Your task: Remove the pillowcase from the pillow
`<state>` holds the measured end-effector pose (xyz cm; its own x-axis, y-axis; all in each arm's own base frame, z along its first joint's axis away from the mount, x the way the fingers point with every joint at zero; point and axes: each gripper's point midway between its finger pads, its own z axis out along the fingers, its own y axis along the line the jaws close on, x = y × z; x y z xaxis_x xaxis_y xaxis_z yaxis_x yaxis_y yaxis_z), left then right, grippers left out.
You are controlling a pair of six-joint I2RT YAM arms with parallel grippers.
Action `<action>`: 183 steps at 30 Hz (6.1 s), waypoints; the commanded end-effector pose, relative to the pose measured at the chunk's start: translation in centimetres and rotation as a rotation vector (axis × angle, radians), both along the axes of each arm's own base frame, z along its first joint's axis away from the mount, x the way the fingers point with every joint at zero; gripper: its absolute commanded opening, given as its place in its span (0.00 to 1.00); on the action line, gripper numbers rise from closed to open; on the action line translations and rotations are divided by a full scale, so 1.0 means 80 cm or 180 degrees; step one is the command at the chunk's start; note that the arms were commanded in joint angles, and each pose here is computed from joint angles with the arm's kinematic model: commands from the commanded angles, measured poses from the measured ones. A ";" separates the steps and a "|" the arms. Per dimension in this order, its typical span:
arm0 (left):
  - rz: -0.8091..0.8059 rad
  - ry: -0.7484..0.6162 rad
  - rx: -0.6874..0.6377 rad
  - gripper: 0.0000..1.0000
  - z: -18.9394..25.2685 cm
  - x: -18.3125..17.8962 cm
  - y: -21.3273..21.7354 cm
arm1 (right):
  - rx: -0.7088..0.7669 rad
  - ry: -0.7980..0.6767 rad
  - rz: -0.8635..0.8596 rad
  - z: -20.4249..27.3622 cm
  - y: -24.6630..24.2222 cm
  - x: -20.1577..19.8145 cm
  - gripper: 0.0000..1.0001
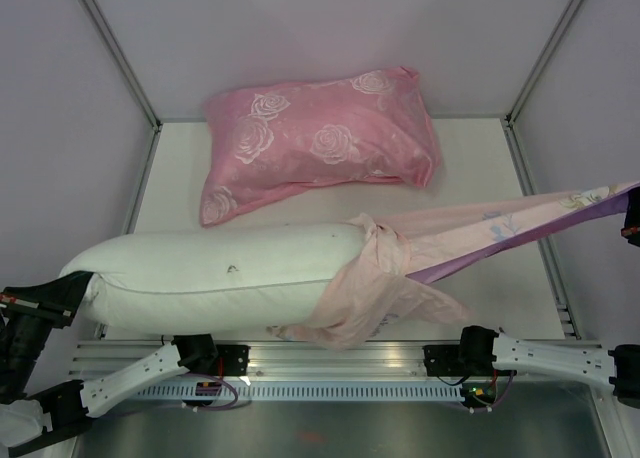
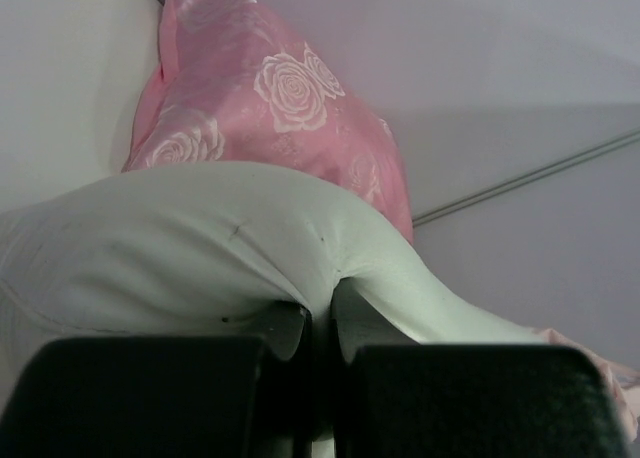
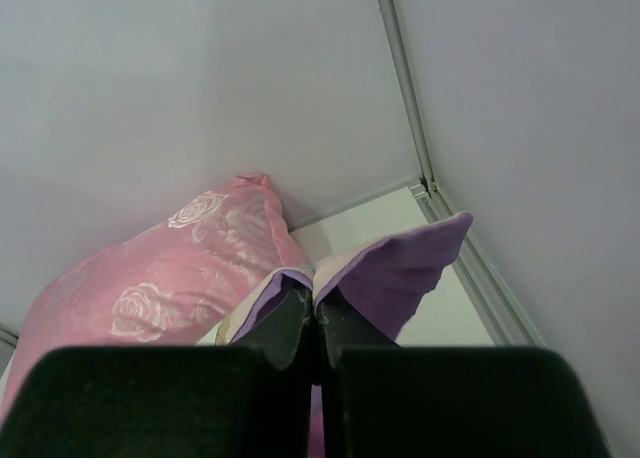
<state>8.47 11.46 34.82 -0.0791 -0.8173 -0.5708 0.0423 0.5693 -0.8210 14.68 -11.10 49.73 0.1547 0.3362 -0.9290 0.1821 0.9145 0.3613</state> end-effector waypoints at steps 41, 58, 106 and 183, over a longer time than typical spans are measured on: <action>0.0082 -0.0183 0.0220 0.02 0.017 0.011 -0.011 | -0.1120 0.1397 0.0801 -0.240 0.358 -0.001 0.00; -0.0207 0.0027 0.0253 0.02 -0.020 0.025 -0.070 | 0.0356 -0.0059 0.0772 -0.211 0.396 0.046 0.13; -0.0167 -0.0227 -0.0026 0.02 -0.002 0.004 -0.027 | -0.0009 0.3409 0.1250 -0.529 0.319 0.101 0.98; -0.1028 0.0106 0.0463 0.02 -0.060 0.043 -0.200 | 0.0860 0.2976 0.3193 -0.431 0.377 0.048 0.94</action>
